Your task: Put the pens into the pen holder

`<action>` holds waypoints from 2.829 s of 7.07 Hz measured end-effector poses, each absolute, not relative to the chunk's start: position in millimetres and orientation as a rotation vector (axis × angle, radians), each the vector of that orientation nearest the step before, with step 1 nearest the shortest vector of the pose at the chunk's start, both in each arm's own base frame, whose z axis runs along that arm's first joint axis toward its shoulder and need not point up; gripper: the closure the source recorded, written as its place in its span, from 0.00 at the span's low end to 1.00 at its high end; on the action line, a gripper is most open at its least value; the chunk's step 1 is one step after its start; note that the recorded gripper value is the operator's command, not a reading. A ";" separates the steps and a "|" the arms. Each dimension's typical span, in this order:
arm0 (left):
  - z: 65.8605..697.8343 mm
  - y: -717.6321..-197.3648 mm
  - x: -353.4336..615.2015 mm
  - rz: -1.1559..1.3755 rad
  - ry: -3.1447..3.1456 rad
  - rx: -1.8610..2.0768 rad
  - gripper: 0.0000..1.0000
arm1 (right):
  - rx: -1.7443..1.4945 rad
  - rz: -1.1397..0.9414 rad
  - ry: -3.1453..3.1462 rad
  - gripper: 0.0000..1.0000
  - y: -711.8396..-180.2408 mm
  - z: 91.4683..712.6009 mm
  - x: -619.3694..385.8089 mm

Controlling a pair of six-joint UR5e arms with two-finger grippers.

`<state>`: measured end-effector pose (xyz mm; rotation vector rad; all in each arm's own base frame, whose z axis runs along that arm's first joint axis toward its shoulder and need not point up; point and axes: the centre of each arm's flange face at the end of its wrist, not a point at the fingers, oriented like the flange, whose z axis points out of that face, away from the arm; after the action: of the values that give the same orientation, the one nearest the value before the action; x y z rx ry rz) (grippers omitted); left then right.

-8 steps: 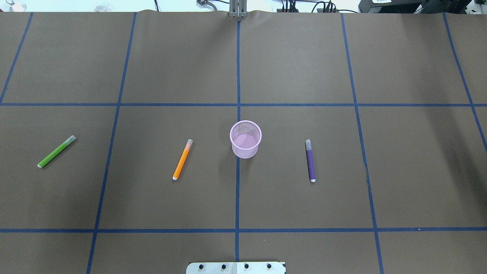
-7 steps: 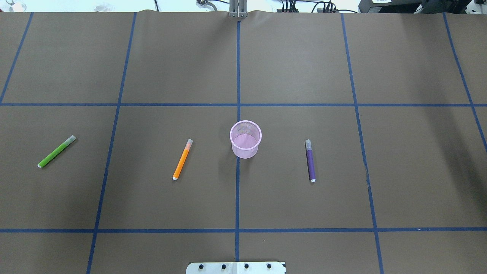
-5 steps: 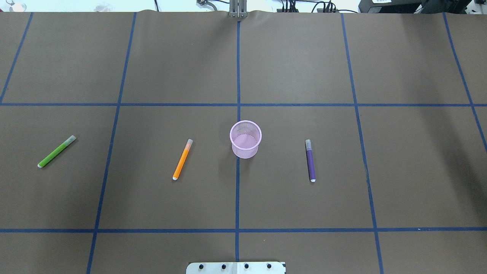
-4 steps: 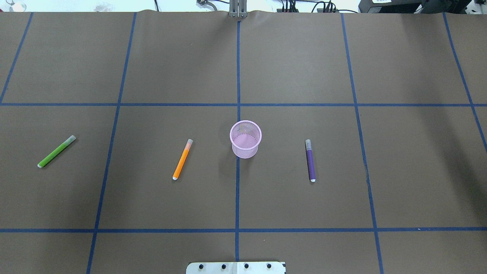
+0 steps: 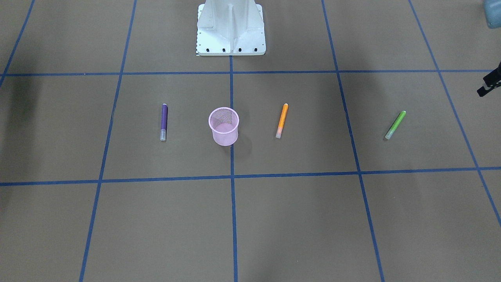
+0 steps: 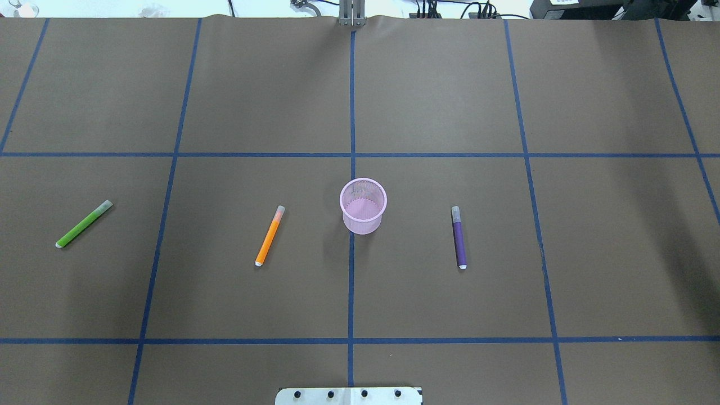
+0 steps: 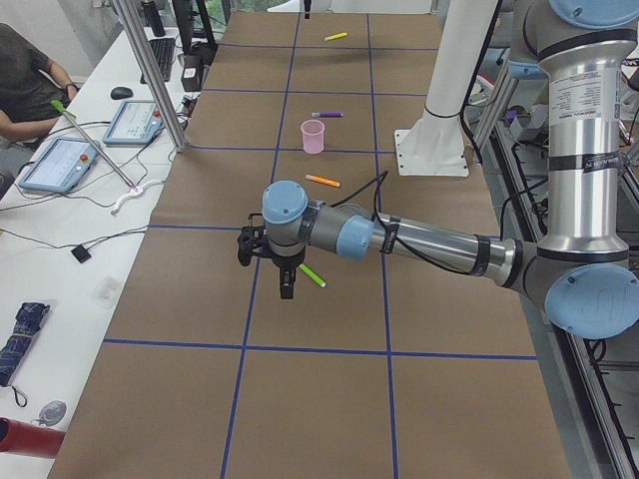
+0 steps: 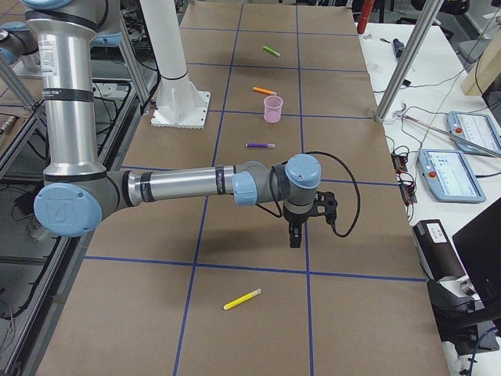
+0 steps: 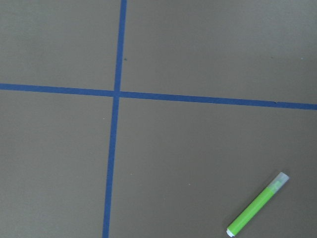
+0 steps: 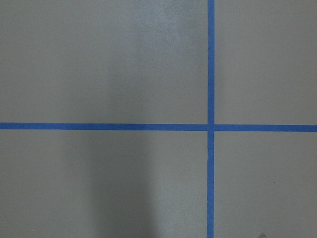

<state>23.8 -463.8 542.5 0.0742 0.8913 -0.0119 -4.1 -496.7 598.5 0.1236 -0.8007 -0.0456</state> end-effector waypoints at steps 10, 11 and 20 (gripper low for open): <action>531.3 -463.0 55.0 0.074 0.924 0.110 0.00 | 0.090 -0.490 -0.684 0.11 -476.8 760.8 -14.2; 530.7 -463.2 55.0 0.075 0.924 0.111 0.00 | 0.073 -0.493 -0.690 0.14 -477.9 770.4 -14.8; 529.5 -463.2 55.1 0.077 0.926 0.114 0.00 | -0.027 -0.510 -0.715 0.40 -426.8 818.9 -12.3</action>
<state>55.1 -463.2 529.5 0.1140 0.9265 0.0768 -12.3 -426.8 818.9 -0.0274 -0.7147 -0.5095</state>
